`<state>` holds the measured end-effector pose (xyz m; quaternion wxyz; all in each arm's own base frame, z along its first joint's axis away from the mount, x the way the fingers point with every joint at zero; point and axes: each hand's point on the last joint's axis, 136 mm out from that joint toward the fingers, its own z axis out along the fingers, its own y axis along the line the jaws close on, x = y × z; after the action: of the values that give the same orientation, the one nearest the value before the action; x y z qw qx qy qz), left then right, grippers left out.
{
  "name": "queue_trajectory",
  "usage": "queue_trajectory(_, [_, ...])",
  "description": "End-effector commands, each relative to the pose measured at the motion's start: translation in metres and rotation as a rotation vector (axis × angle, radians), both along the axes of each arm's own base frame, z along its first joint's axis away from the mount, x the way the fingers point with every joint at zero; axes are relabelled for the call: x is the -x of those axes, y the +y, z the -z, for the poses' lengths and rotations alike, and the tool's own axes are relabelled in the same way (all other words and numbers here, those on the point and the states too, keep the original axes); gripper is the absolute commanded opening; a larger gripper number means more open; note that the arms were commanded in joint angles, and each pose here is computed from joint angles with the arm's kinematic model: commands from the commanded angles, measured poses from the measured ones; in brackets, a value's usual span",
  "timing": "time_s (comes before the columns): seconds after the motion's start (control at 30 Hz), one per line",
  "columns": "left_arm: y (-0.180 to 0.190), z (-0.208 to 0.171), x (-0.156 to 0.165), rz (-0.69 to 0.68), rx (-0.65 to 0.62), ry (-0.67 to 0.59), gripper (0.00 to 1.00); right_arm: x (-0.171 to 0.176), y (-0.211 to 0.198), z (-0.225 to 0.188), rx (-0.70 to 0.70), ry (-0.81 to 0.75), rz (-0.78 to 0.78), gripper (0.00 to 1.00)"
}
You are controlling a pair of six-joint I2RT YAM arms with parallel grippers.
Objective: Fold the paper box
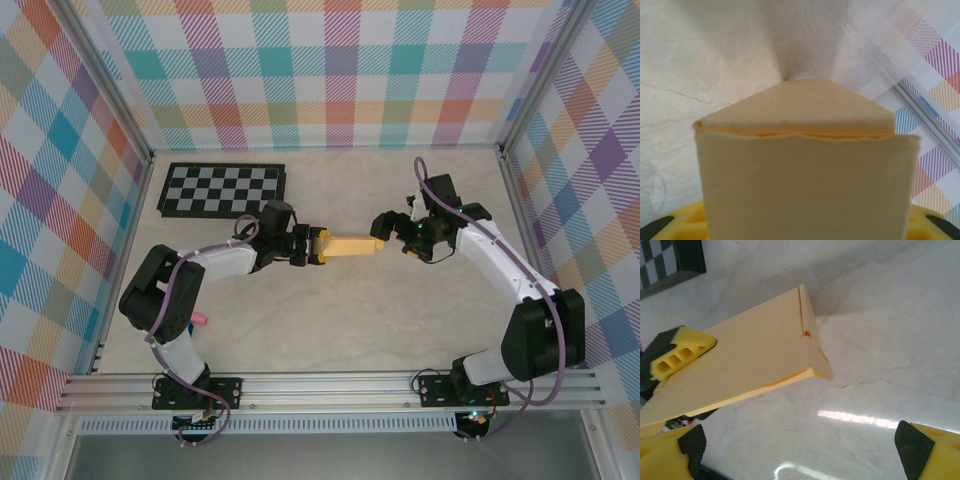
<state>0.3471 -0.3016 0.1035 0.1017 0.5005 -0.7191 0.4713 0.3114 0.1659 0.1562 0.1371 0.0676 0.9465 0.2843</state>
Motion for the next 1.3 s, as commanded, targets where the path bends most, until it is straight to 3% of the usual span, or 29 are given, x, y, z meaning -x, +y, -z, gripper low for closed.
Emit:
queue_trajectory(0.0, [-0.004, 0.004, 0.001, 0.0, 0.018, 0.029, 0.41, -0.019, 0.008, -0.007, 0.004, -0.143, -0.139, 1.0])
queue_trajectory(0.4, [-0.003, 0.03, 0.007, 0.017, -0.022, 0.073, 0.39, -0.027, 0.038, 0.008, -0.202, -0.106, -0.18, 1.0])
queue_trajectory(0.53, [-0.003, 0.031, 0.007, 0.021, -0.028, 0.072, 0.39, -0.027, 0.044, 0.007, -0.245, -0.085, -0.183, 0.95])
queue_trajectory(0.8, [-0.002, 0.036, 0.009, 0.025, -0.041, 0.084, 0.38, -0.02, 0.043, 0.011, -0.24, -0.049, -0.186, 0.83])
queue_trajectory(1.03, [-0.002, 0.036, 0.01, 0.033, -0.047, 0.084, 0.38, -0.016, 0.027, 0.032, -0.099, -0.062, -0.216, 0.79])
queue_trajectory(1.27, [0.0, 0.038, 0.012, 0.031, -0.055, 0.09, 0.37, -0.015, 0.037, 0.035, -0.172, -0.068, -0.211, 0.68])
